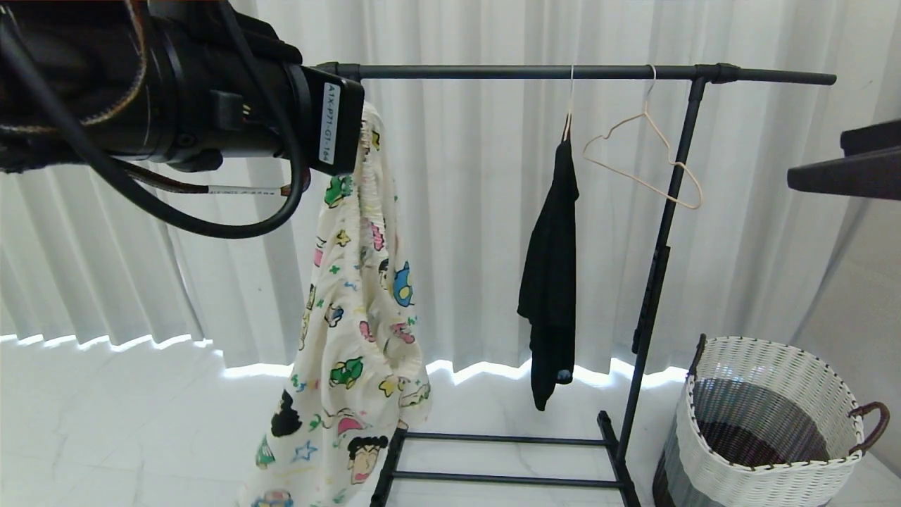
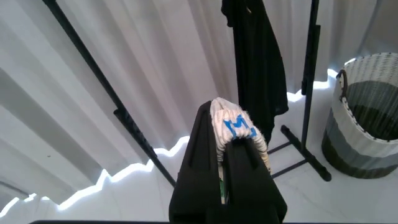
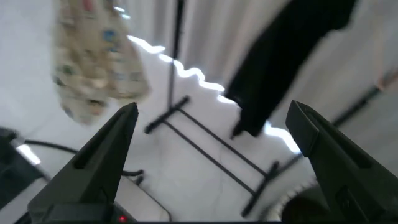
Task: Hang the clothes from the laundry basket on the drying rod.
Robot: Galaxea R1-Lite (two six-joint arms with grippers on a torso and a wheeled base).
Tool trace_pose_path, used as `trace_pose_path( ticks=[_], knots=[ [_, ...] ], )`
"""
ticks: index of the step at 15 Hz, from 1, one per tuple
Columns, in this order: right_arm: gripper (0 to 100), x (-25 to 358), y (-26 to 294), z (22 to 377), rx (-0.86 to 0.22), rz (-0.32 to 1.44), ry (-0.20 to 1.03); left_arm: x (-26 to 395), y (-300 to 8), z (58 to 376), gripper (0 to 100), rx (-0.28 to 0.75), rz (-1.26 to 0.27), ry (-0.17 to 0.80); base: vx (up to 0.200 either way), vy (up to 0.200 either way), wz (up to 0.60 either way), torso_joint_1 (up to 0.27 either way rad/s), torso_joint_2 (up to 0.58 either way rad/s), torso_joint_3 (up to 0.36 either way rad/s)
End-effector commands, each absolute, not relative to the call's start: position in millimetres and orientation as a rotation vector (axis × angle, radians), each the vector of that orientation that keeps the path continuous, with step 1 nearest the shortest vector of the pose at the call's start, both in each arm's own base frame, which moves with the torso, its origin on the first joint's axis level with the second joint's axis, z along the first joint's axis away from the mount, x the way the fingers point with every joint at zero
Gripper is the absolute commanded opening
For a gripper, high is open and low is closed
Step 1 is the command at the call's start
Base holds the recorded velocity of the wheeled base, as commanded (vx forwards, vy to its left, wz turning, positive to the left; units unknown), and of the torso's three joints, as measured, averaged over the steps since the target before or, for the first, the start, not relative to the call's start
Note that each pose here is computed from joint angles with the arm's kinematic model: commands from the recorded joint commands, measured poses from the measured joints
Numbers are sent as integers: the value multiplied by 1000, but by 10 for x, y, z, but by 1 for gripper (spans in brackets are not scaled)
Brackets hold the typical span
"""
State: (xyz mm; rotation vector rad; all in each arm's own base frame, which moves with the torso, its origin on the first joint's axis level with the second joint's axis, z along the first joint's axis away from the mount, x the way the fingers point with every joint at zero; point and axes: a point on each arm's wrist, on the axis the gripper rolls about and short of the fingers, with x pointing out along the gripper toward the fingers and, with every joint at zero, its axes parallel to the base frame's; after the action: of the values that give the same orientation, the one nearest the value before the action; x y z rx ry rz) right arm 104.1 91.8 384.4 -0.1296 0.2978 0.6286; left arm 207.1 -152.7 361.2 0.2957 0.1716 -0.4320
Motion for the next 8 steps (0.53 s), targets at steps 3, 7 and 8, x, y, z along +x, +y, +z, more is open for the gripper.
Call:
trace_pose_path(
  ticks=[3,7,8],
  knots=[
    [100,1075,487,3595,-190,217,422,1837,-1096,3311,0,346,-352,263,0,0,0,0,0,0],
    [100,727,182,3069,-320,103,490,1527,-800,2952,0,382,-322,348,0,0,0,0,0,0],
    [100,671,161,2996,-316,99,474,1453,-763,2876,0,382,-344,362,0,0,0,0,0,0]
  ],
)
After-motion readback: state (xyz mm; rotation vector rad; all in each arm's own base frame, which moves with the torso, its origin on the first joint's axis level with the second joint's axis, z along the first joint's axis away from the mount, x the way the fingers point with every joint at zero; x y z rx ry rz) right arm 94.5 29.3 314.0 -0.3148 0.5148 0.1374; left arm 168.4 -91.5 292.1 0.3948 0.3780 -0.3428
